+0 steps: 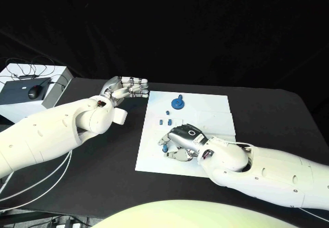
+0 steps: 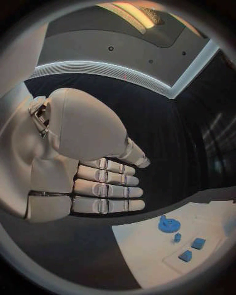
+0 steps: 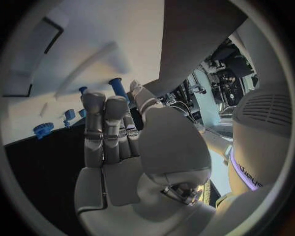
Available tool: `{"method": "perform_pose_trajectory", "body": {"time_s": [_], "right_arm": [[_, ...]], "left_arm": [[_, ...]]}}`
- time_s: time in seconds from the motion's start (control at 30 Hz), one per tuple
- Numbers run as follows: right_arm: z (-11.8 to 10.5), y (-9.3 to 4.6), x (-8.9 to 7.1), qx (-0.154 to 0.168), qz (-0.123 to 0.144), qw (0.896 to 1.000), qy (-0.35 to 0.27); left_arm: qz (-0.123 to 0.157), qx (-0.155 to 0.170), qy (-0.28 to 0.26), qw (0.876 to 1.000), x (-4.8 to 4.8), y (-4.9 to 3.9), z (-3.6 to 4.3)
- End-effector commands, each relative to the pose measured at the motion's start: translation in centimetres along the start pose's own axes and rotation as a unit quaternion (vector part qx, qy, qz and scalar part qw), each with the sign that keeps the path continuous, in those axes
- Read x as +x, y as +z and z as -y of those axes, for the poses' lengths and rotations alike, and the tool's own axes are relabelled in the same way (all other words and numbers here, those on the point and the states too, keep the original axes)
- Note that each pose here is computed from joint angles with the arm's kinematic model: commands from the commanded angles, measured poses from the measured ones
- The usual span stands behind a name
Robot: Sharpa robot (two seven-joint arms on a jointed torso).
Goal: Assemble the parts on the task board
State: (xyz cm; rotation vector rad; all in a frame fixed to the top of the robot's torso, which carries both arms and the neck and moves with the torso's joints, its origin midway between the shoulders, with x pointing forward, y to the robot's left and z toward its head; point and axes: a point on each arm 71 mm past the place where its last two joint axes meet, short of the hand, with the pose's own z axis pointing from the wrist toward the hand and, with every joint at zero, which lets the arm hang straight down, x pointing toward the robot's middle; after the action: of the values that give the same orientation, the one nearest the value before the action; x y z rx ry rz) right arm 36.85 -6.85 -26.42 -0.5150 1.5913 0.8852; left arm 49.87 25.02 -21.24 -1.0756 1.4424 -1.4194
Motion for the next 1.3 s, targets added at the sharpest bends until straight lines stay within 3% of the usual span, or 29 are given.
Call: {"method": "perform_pose_trajectory", "body": {"time_s": [0.03,0.23,0.6,0.67,0.77,0.9,1.07,1.17,1.3], "right_arm": [[-0.1,-0.1,-0.1,-0.010,0.007,1.000,0.008],[-0.1,-0.4,-0.5,-0.012,0.025,1.000,0.013],[0.6,-1.9,-2.3,-0.006,0.098,0.993,0.060],[1.2,-2.3,-3.0,0.005,0.108,0.991,0.078],[3.2,-2.9,-4.3,0.050,0.114,0.983,0.133],[6.5,-4.1,-6.2,0.116,0.101,0.968,0.198],[9.2,-5.9,-7.7,0.163,0.063,0.953,0.248],[10.4,-7.1,-7.8,0.195,0.029,0.941,0.275],[11.5,-8.9,-7.1,0.250,-0.048,0.918,0.304]], "left_arm": [[-0.007,0.003,-0.004,1.000,0.19,0.00,0.09],[-0.006,0.003,-0.004,1.000,0.13,-0.01,0.08],[-0.006,0.003,-0.004,1.000,0.08,0.02,0.05],[-0.006,0.003,-0.004,1.000,0.06,0.04,0.03],[-0.006,0.003,-0.004,1.000,0.02,0.05,0.02],[-0.007,0.004,-0.005,1.000,-0.03,0.04,0.01],[-0.009,0.004,-0.006,1.000,-0.17,-0.14,-0.14],[-0.006,0.000,-0.008,1.000,-0.42,-0.49,-0.54],[-0.004,-0.004,-0.009,1.000,-0.61,-0.78,-0.94]]}}
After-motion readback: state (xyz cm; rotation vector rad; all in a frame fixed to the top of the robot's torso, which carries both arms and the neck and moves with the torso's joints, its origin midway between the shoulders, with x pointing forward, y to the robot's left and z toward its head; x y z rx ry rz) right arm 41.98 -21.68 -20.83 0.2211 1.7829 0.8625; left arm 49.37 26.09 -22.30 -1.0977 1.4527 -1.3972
